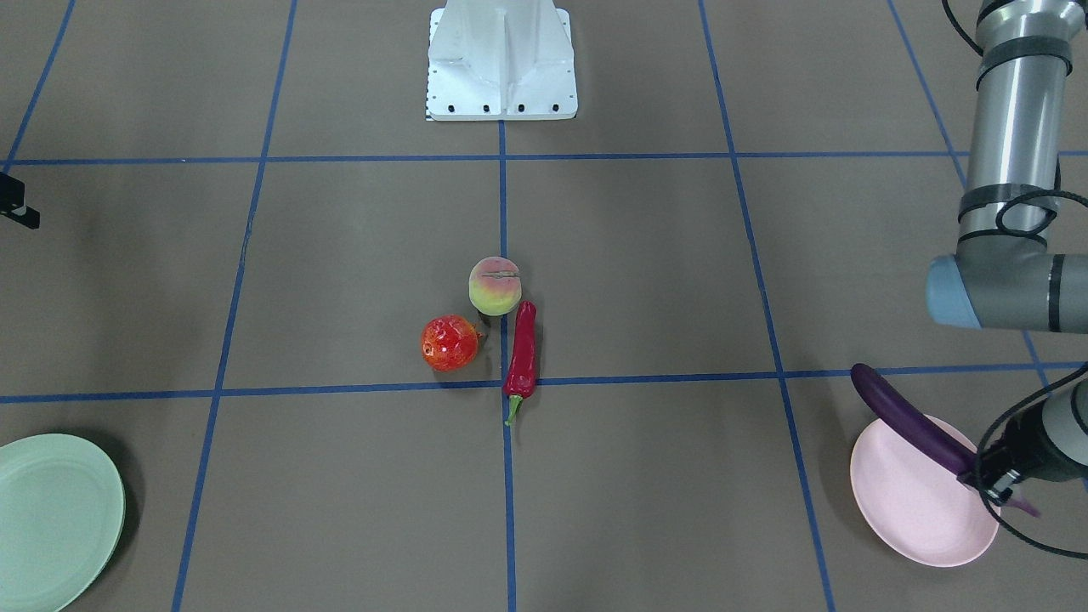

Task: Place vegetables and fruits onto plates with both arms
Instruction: 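Carry the eggplant with the left gripper onto the pink plate and release, then move the left gripper back toward the chili while the right gripper reaches the mango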

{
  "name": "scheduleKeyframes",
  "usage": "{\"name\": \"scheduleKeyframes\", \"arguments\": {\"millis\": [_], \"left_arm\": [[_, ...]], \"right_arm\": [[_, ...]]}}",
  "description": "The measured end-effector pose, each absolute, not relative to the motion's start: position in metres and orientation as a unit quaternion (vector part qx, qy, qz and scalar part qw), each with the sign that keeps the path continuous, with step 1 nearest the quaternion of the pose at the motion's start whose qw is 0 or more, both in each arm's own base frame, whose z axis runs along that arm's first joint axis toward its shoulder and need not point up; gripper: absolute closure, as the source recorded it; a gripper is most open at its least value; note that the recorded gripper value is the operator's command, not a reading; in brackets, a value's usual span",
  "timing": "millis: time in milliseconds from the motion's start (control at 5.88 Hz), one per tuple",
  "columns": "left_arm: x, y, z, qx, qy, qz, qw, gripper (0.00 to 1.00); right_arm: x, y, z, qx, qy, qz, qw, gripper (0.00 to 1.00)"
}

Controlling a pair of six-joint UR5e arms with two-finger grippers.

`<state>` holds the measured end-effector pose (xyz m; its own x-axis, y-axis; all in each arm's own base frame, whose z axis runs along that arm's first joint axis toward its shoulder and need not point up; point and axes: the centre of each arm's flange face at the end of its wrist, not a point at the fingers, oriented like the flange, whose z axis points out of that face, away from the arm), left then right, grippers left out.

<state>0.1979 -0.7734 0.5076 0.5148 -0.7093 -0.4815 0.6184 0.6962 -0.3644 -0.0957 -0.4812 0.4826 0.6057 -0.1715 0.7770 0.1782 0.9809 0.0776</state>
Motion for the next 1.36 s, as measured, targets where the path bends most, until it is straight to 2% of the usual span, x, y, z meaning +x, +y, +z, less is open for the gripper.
{"name": "scheduleKeyframes", "arguments": {"millis": [170,340,850,1190,1361], "left_arm": [[0.191,-0.784,0.505,-0.063,0.295,-0.442,0.845,0.84],[0.189,-0.789,0.505,-0.051,0.292,-0.469,0.832,0.01],[0.193,-0.791,0.502,-0.035,0.304,-0.469,0.828,0.0],[0.197,-0.78,0.453,-0.042,0.353,-0.445,0.822,0.0],[0.2,-0.748,0.423,-0.05,0.397,-0.414,0.817,0.0]], "right_arm": [[-0.097,-0.481,0.482,-0.006,-0.433,-0.094,0.896,0.0],[-0.099,-0.48,0.481,-0.009,-0.434,-0.089,0.897,0.0],[-0.132,-0.482,0.466,-0.023,-0.435,-0.09,0.896,0.0],[-0.193,-0.485,0.425,-0.039,-0.449,-0.065,0.891,0.0],[-0.24,-0.477,0.396,-0.047,-0.462,-0.04,0.885,0.0]]}}
